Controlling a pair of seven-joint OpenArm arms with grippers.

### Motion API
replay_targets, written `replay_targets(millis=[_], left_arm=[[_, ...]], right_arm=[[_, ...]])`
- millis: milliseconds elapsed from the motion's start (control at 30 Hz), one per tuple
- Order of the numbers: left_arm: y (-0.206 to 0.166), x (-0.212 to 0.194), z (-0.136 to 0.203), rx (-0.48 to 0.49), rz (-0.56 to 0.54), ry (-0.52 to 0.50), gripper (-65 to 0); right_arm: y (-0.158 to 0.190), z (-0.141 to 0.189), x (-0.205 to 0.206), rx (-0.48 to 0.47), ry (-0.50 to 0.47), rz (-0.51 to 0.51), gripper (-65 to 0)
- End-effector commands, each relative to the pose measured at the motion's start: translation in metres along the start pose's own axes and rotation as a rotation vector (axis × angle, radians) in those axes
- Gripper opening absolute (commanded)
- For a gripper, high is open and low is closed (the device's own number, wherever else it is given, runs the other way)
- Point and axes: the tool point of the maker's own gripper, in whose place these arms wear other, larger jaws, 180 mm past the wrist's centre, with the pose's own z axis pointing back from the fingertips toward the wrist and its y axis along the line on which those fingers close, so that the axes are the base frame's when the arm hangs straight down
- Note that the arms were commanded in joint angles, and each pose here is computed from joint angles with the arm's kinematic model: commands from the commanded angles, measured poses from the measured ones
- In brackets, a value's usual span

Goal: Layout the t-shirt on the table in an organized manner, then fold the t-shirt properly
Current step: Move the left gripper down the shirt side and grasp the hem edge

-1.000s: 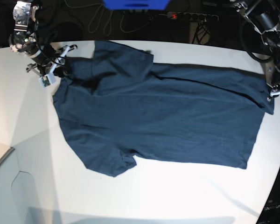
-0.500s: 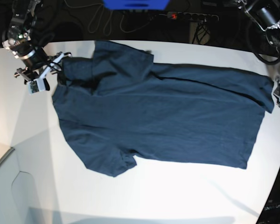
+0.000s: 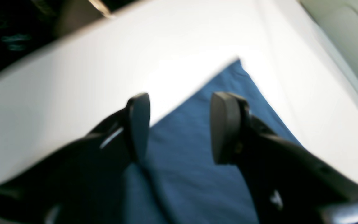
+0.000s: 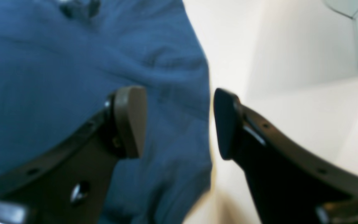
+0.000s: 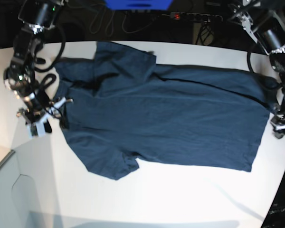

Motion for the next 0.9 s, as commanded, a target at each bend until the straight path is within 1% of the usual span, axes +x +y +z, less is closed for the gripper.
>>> replay_targets(millis=[0, 67, 167, 267, 333, 433, 567, 733, 867], left_arm=[[-0.005, 0.025, -0.007, -0.008, -0.011, -0.043, -34.7], [-0.014, 0.017, -0.025, -0.022, -0.002, 0.007, -34.7], [-0.027, 0.016, -0.05, -0.036, 0.013, 0.053, -34.7], [-0.036, 0.017, -0.068, -0.039, -0.005, 0.032, -34.7], [-0.047, 0.014, -0.078, -0.05, -0.047, 0.017, -34.7], [-0.058, 0.013, -0.089, -0.058, -0.115, -0.01, -34.7], [-0.071, 0.008, -0.097, -0.072, -0.173, -0.021, -34.7], [-0.065, 0.008, -0.101, -0.048, -0.16, -0.046, -34.7], [-0.061, 0.005, -0.103, -0.032, -0.145, -0.035, -34.7]], right_arm=[[-0.011, -0.007, 0.025, -0.006, -0.068, 0.001, -28.8], [-0.014, -0.025, 0.03, 0.007, -0.067, -0.039, -28.2], [-0.028, -0.048, 0.029, 0.022, -0.032, -0.08, -28.2], [-0.04, -0.064, 0.025, 0.032, 0.003, -0.127, -28.2], [-0.048, -0.072, 0.021, 0.038, 0.031, -0.156, -28.2], [-0.057, -0.085, 0.024, 0.019, 0.016, -0.22, -28.1], [-0.062, -0.092, 0.02, 0.018, -0.003, -0.271, -28.1], [-0.059, -0.093, 0.011, 0.022, 0.001, -0.29, -28.1], [-0.053, -0.096, 0.002, 0.033, 0.01, -0.316, -28.1]])
